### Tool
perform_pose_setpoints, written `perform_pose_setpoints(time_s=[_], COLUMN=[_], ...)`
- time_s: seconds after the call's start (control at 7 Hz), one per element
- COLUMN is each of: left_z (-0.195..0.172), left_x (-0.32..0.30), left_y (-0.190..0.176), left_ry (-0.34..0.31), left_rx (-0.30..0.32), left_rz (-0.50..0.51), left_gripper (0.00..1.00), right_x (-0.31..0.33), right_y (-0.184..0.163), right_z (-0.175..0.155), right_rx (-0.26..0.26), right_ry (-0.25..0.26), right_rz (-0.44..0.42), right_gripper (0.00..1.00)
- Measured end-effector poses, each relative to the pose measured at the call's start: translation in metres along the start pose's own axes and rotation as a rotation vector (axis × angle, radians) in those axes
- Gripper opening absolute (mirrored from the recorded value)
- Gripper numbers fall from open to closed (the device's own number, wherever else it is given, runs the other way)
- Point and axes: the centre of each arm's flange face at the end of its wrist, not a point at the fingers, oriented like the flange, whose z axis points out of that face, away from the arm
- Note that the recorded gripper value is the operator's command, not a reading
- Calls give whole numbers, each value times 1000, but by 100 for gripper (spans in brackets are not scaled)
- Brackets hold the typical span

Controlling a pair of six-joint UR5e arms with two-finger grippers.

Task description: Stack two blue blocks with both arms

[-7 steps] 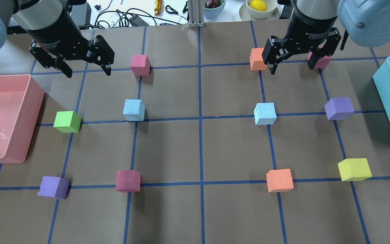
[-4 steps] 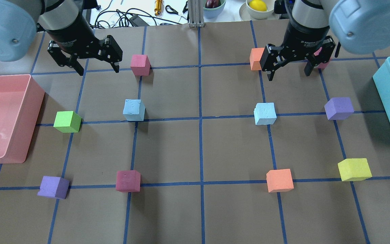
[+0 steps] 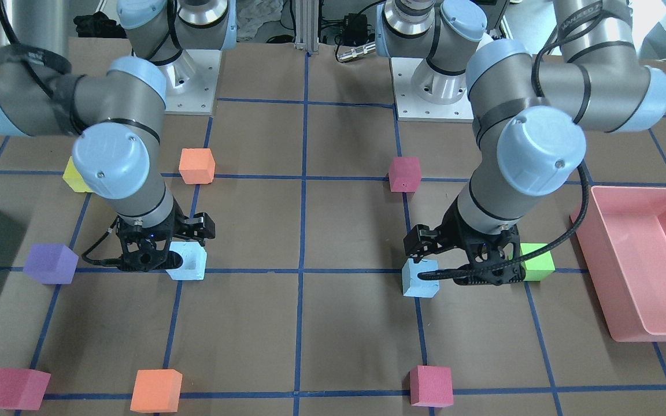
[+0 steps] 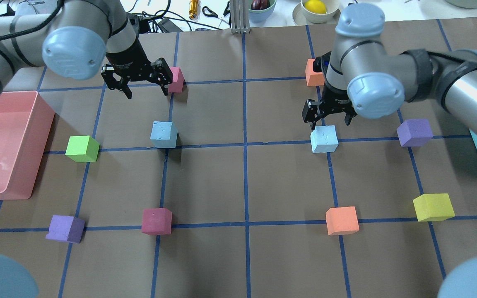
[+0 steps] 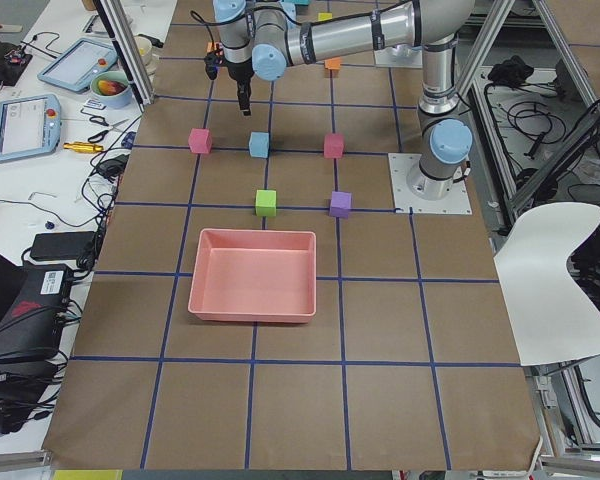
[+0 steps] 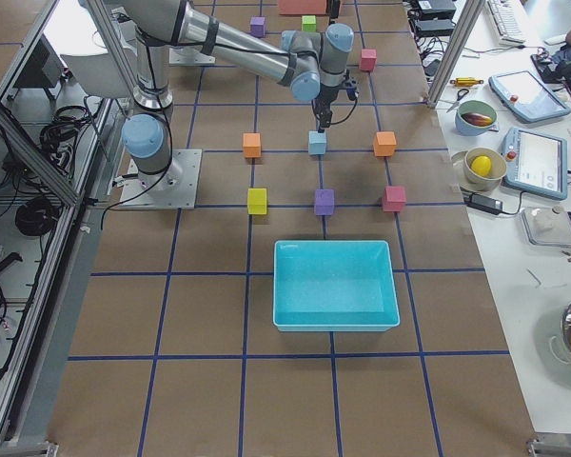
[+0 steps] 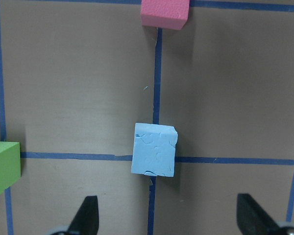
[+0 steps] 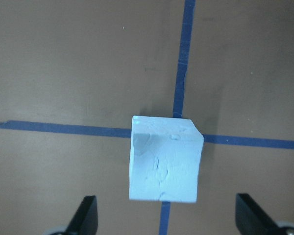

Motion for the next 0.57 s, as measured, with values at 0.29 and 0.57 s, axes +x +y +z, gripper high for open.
perform_pose_setpoints(time_s=[0.29,0.57], left_z=[54,89], left_x=[5,0], left_y=[1,4], left_ry=[-11,-13], left_rx=[-38,-7], left_rz=[21,54], left_gripper=[100,100], right_x=[-1,-2], right_y=[0,0], right_z=[43,47], right_rx=[26,35], right_ry=[2,1], right_rz=[-11,-14], right_gripper=[23,19])
